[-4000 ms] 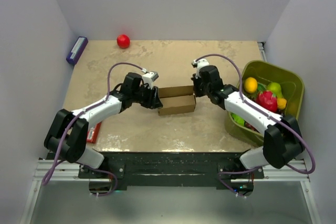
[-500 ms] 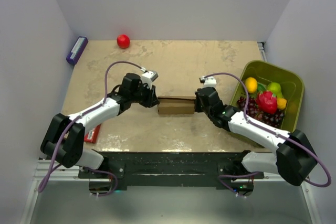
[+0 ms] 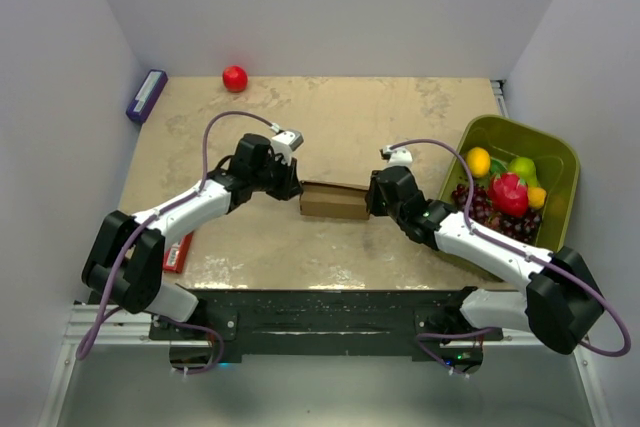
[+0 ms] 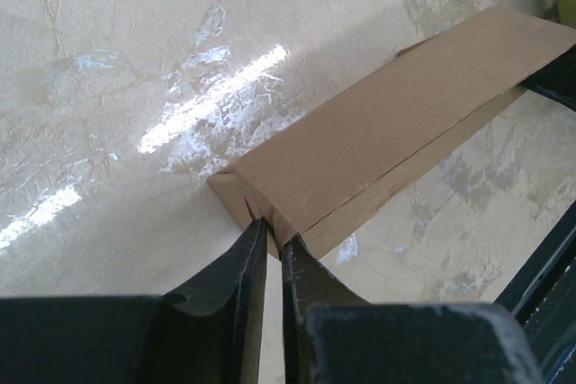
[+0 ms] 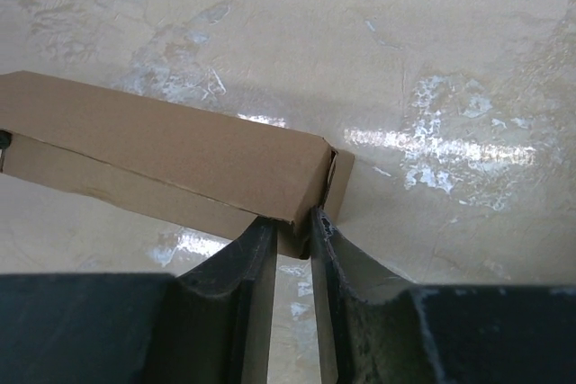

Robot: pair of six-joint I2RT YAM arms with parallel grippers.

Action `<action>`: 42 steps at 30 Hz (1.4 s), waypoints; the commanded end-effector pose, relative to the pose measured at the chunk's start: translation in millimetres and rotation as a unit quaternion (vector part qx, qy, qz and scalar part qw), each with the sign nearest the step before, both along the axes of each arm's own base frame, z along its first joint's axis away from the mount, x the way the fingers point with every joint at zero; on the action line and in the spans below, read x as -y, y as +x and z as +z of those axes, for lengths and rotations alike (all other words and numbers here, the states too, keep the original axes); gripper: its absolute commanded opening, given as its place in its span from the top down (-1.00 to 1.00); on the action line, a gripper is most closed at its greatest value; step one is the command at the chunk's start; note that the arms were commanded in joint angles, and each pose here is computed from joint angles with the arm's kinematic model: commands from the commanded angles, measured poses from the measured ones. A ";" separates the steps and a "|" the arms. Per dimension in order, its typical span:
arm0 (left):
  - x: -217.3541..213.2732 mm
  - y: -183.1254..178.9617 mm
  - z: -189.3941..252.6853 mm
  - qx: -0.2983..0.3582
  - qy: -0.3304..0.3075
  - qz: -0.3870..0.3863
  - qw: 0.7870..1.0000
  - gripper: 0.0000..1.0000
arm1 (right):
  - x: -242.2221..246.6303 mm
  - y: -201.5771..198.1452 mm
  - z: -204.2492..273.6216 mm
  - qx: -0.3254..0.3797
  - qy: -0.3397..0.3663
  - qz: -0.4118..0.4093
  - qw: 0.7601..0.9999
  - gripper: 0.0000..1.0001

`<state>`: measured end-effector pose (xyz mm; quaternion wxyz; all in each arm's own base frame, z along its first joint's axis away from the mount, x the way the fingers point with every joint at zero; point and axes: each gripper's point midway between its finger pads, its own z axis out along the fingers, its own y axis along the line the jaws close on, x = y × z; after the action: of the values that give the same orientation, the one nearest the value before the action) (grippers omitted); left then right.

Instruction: Fold the paper box

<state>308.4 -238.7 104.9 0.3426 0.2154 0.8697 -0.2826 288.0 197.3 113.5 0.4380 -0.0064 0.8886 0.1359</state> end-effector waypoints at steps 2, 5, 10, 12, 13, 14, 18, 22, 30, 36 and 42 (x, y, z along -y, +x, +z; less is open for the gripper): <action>6.9 6.3 13.4 0.020 -0.003 -0.017 1.000 0.77 | -16.4 3.7 10.5 -0.004 0.044 -0.002 0.999 0.43; 7.5 6.1 15.9 0.023 -0.005 -0.020 1.000 0.78 | -14.9 4.2 4.6 -0.010 0.038 -0.007 0.999 0.42; 7.0 5.1 14.9 0.022 -0.002 -0.022 1.000 0.79 | -7.5 3.3 -6.2 -0.015 0.020 -0.019 1.000 0.42; 7.6 5.6 16.2 0.023 -0.004 -0.022 0.999 0.81 | -4.4 2.5 -10.1 -0.017 0.011 -0.021 1.000 0.46; 7.8 6.4 16.8 0.023 -0.004 -0.021 0.999 0.82 | -3.4 2.1 -11.6 -0.019 0.005 -0.019 1.000 0.53; 7.8 6.7 18.0 0.022 -0.004 -0.020 1.000 0.86 | -0.1 3.9 -11.3 -0.015 -0.003 -0.024 1.000 0.55; 7.0 9.8 22.2 0.020 0.002 -0.008 1.000 0.89 | 6.3 3.4 -13.3 -0.013 -0.025 -0.023 0.999 0.73; 9.3 13.4 33.6 0.026 0.000 0.000 1.000 0.89 | 11.0 2.2 -15.2 -0.013 -0.039 -0.024 0.999 0.78; 13.8 15.2 35.6 0.027 0.020 0.013 0.999 1.00 | 16.4 1.3 -18.6 -0.012 -0.054 -0.027 0.998 0.83; 14.4 16.5 33.2 0.031 0.042 0.016 0.998 1.00 | 17.8 1.9 -15.7 -0.009 -0.055 -0.030 0.998 0.74; 11.3 8.0 24.3 0.034 0.049 -0.001 0.998 1.00 | 13.1 2.9 0.8 0.000 -0.034 -0.030 0.999 0.36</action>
<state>314.0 -241.3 116.8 0.3385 0.2233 0.8874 -0.2194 296.5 189.1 110.4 0.4502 0.0086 0.8868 0.1045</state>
